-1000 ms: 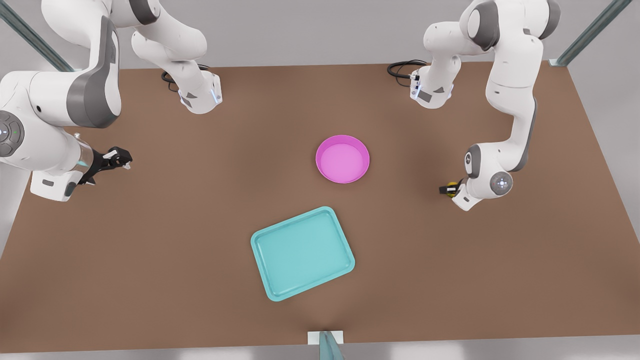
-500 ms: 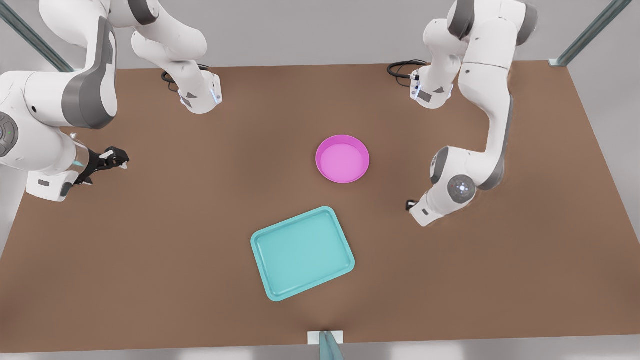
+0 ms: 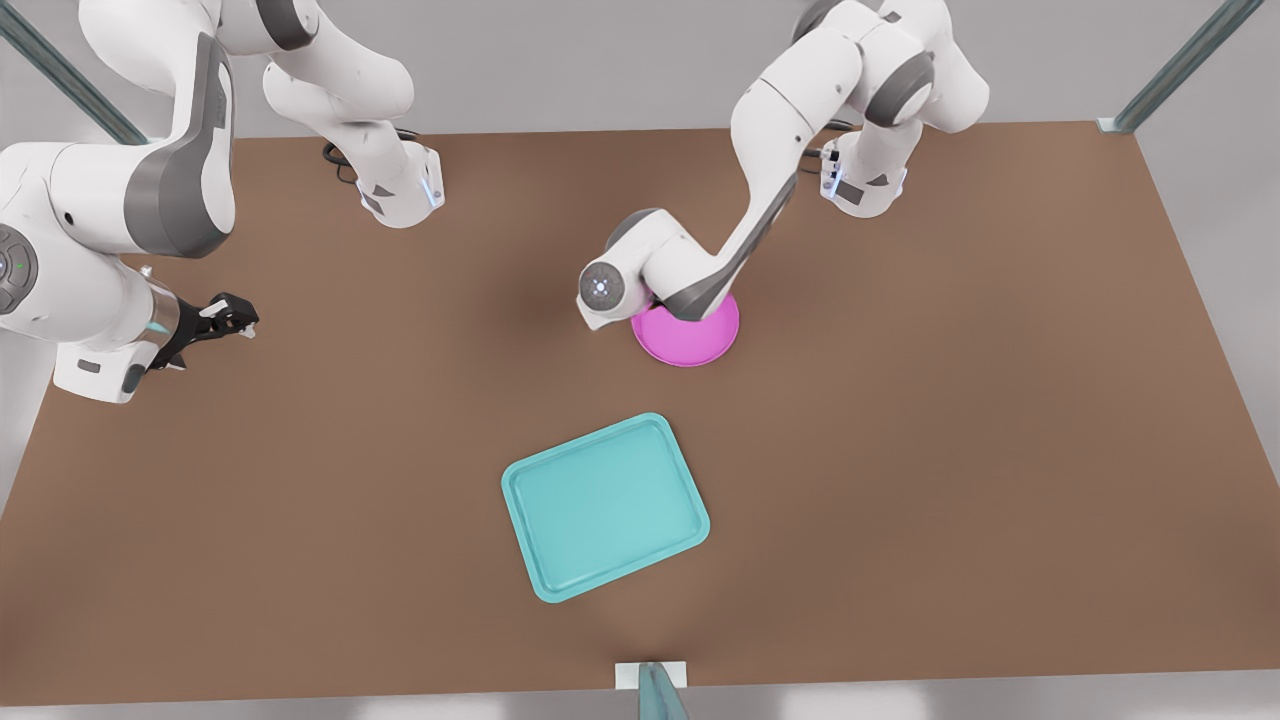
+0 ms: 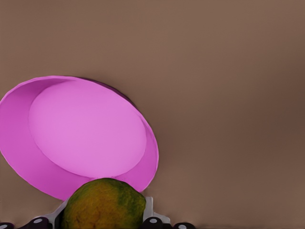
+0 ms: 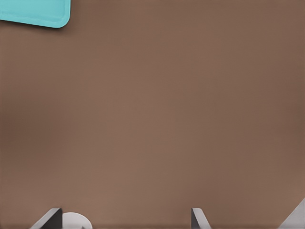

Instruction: Place the orange on the plate with the left arm and the plate on the tray with the right arm

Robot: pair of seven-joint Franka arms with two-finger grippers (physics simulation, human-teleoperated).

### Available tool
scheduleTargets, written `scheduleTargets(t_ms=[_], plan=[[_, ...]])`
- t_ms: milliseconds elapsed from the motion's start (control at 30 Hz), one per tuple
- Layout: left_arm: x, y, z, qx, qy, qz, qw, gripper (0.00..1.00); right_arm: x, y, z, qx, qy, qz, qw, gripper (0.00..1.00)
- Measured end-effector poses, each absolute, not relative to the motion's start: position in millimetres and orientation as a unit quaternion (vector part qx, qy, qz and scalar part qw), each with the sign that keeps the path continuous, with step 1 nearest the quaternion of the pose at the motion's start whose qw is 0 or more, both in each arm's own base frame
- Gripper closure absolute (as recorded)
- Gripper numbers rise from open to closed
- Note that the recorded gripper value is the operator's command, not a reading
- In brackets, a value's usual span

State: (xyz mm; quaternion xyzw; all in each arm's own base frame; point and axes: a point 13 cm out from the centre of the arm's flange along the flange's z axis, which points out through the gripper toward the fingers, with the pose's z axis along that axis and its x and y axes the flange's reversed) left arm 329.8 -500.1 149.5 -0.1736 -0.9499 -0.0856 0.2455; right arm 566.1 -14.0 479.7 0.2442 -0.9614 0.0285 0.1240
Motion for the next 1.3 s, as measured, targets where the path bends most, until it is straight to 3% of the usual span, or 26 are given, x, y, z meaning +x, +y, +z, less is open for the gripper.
scheduleTargets(t_ms=[167,200,233,400,433,467,567,633,700,800,900,967,1100,1300], plan=[[337.0,-474.7,122.5,-0.145,-0.953,-0.135,0.230,0.36,567.2,-12.5,474.4,0.246,-0.961,0.025,0.128,0.00],[337.8,-470.5,120.0,-0.142,-0.953,-0.143,0.226,0.27,568.3,-11.3,470.5,0.247,-0.960,0.023,0.131,0.00],[338.4,-467.2,117.9,-0.137,-0.953,-0.148,0.224,0.00,569.6,-9.4,465.6,0.248,-0.959,0.021,0.134,0.00],[346.7,-461.9,123.0,-0.115,-0.958,-0.158,0.210,0.00,573.8,28.2,429.7,0.276,-0.948,-0.006,0.161,0.00],[365.1,-457.8,150.8,-0.100,-0.964,-0.153,0.195,0.00,576.2,48.2,407.9,0.291,-0.940,-0.012,0.177,0.00],[401.8,-442.4,208.6,-0.071,-0.974,-0.140,0.165,0.00,577.8,73.7,380.4,0.308,-0.931,-0.024,0.196,0.00],[540.7,-295.4,394.9,0.093,-0.987,-0.103,0.075,0.00,572.3,169.7,288.4,0.356,-0.902,-0.058,0.235,0.00],[576.9,-177.4,462.7,0.198,-0.975,-0.084,0.063,0.00,564.0,210.0,258.5,0.369,-0.896,-0.069,0.237,0.00],[575.1,-121.3,482.1,0.237,-0.965,-0.073,0.082,0.00,544.2,220.0,236.0,0.358,-0.898,-0.086,0.242,0.00],[559.2,-125.5,482.5,0.166,-0.977,-0.028,0.127,0.00,480.5,251.5,187.2,0.351,-0.896,-0.114,0.247,0.00],[531.7,-106.5,474.9,0.145,-0.982,-0.030,0.120,0.00,402.7,317.9,140.9,0.362,-0.895,-0.133,0.225,0.00],[535.7,-105.1,469.4,0.131,-0.985,-0.036,0.104,0.00,378.1,345.9,119.4,0.359,-0.903,-0.135,0.195,0.00],[547.6,-114.8,480.9,0.103,-0.992,-0.033,0.072,0.00,392.6,389.1,110.2,0.306,-0.928,-0.166,0.129,0.00],[553.6,-121.2,487.2,0.077,-0.995,-0.029,0.058,0.00,415.9,411.5,107.8,0.222,-0.949,-0.201,0.094,0.00]])
